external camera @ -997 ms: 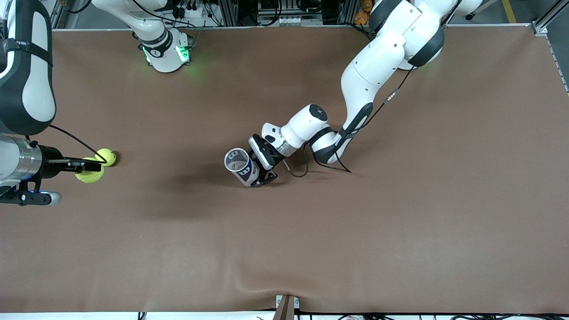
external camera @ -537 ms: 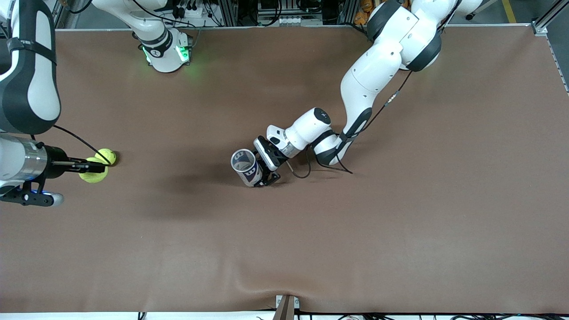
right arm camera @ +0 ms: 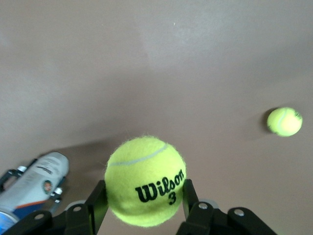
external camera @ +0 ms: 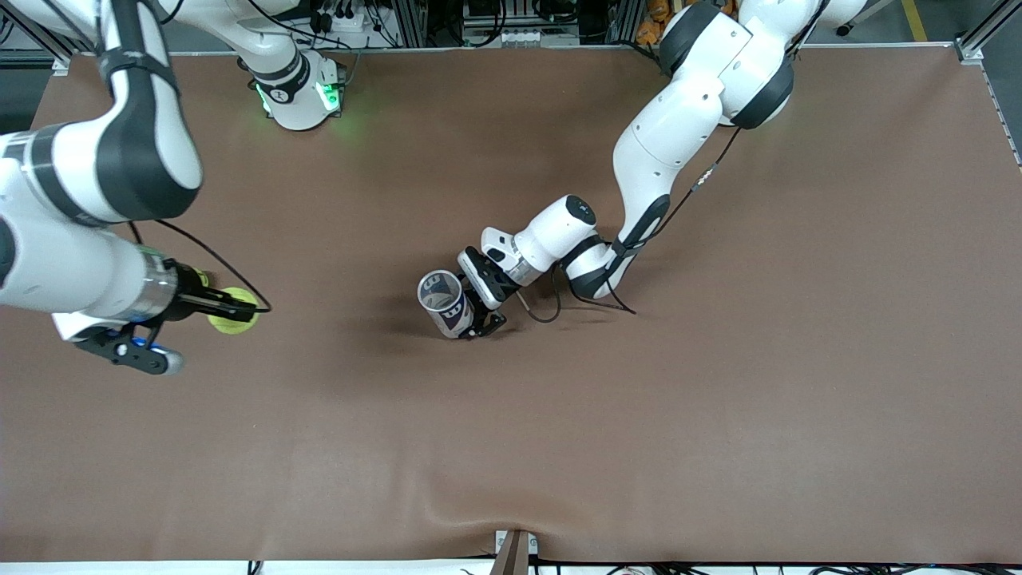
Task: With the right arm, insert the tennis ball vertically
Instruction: 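Carry the ball with the right gripper over the tube opening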
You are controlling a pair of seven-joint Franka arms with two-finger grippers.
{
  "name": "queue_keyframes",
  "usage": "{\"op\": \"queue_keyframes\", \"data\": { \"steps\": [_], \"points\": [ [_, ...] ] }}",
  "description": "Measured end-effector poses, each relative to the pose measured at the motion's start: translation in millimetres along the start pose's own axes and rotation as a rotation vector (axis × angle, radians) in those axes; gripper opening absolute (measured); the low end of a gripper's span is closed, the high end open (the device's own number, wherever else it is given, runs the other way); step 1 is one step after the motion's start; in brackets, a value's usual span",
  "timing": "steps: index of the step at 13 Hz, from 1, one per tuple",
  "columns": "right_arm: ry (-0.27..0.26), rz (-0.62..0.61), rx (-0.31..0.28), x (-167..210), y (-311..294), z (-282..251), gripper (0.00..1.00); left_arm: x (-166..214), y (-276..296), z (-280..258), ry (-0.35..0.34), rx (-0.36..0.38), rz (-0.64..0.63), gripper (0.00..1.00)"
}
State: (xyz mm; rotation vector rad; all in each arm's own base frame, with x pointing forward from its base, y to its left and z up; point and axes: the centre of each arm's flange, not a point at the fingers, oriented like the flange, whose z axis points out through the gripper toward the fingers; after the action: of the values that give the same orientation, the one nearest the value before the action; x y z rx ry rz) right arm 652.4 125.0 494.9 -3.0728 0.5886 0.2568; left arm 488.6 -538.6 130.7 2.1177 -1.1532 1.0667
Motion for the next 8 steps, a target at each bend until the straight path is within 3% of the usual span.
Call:
{"op": "queue_keyframes", "data": {
  "steps": [8],
  "points": [
    [0.069, 0.188, 0.058, -80, -134, 17, 0.65, 0, 0, 0, 0.0, 0.0, 0.0, 0.79]
  ]
}}
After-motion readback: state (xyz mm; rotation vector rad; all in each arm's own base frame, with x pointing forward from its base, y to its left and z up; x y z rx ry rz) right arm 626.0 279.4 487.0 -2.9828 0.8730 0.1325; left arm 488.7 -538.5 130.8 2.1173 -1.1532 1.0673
